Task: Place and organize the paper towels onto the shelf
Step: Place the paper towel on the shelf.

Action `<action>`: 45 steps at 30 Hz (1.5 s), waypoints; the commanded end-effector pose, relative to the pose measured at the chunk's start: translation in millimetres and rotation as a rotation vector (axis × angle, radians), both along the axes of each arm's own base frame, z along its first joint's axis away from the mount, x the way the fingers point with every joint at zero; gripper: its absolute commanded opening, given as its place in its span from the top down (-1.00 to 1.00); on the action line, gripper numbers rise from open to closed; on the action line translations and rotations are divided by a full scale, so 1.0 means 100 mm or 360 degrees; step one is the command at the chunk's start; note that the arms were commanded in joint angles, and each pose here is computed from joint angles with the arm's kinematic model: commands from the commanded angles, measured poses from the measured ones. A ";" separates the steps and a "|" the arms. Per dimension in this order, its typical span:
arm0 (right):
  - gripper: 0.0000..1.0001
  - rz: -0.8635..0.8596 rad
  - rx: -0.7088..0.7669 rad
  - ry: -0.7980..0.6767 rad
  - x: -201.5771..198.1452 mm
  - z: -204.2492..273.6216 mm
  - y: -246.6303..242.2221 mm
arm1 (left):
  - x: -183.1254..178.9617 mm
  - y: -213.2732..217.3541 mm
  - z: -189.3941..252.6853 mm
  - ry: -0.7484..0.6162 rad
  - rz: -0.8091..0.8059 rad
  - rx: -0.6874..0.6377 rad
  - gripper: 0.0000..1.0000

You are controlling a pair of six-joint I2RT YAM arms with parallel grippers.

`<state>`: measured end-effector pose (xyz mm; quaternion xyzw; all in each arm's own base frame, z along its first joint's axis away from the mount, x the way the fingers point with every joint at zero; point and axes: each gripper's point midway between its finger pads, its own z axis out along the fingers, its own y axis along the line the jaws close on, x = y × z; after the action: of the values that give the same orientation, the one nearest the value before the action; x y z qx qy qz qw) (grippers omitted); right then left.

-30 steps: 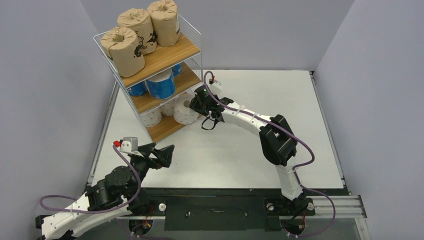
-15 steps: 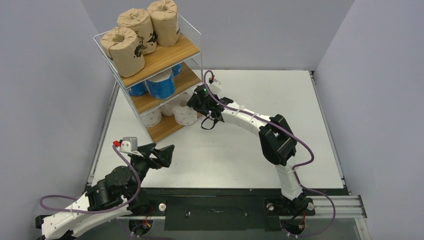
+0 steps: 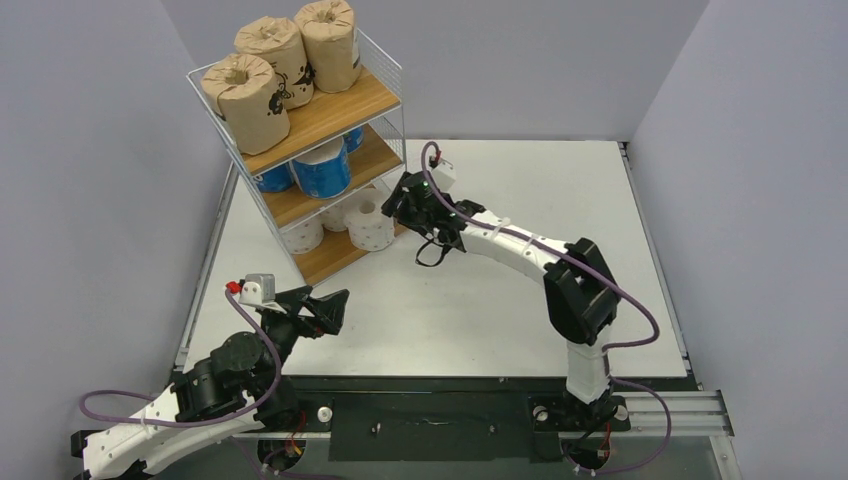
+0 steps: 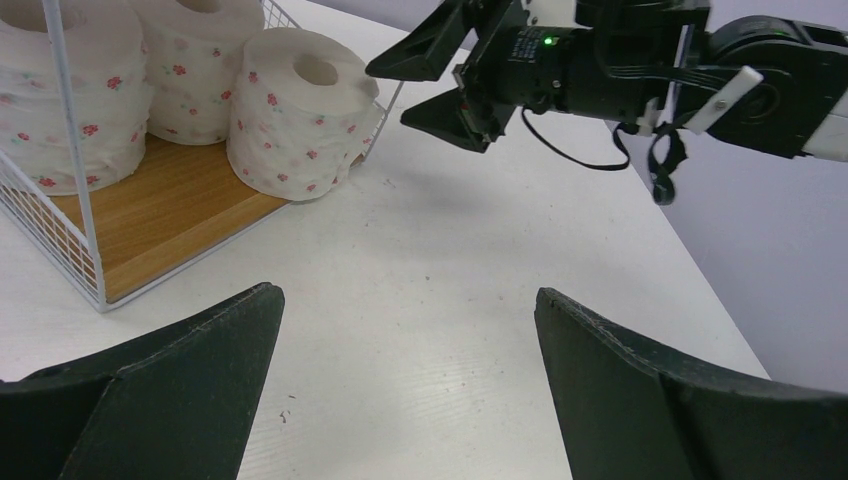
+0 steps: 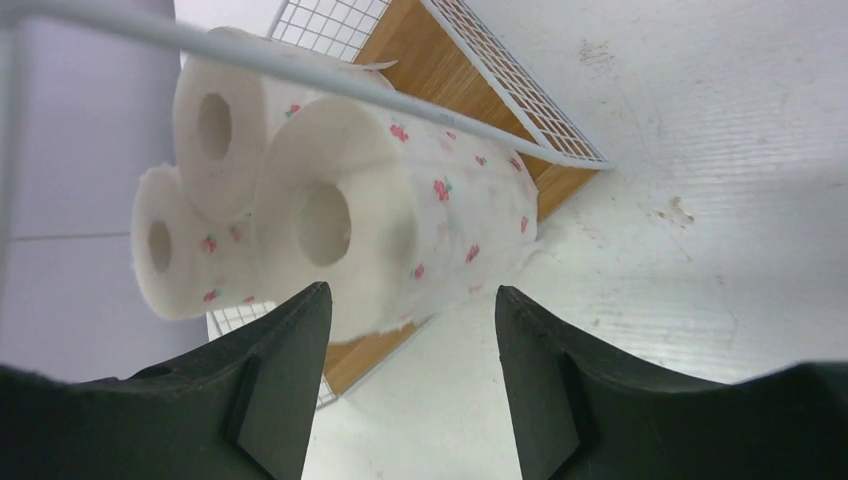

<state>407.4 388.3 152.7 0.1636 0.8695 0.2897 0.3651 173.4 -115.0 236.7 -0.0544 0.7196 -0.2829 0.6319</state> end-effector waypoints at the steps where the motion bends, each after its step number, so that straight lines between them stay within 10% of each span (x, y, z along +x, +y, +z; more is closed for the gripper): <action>1: -0.14 0.0031 0.0052 -0.0267 -0.15 0.73 -0.22 | 0.00 0.04 0.16 -0.0024 0.0020 -0.0067 -0.93; 11: 1.00 0.0417 0.0116 -0.0398 -0.72 0.37 0.08 | 0.01 0.07 0.16 -0.0022 0.0049 -0.0076 -0.93; 20: 1.00 0.0338 0.0814 -0.0485 -0.69 0.33 0.44 | 0.00 0.11 0.16 -0.0018 0.0063 -0.0082 -0.94; 45: 1.00 0.0104 0.0797 -0.0259 -0.09 -0.25 0.60 | -0.01 0.17 0.12 -0.0012 0.0081 -0.0088 -0.94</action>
<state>380.5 449.4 113.3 0.1873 0.7568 0.5193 0.3499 173.0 -104.6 232.5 -0.0714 0.7209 -0.2753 0.6320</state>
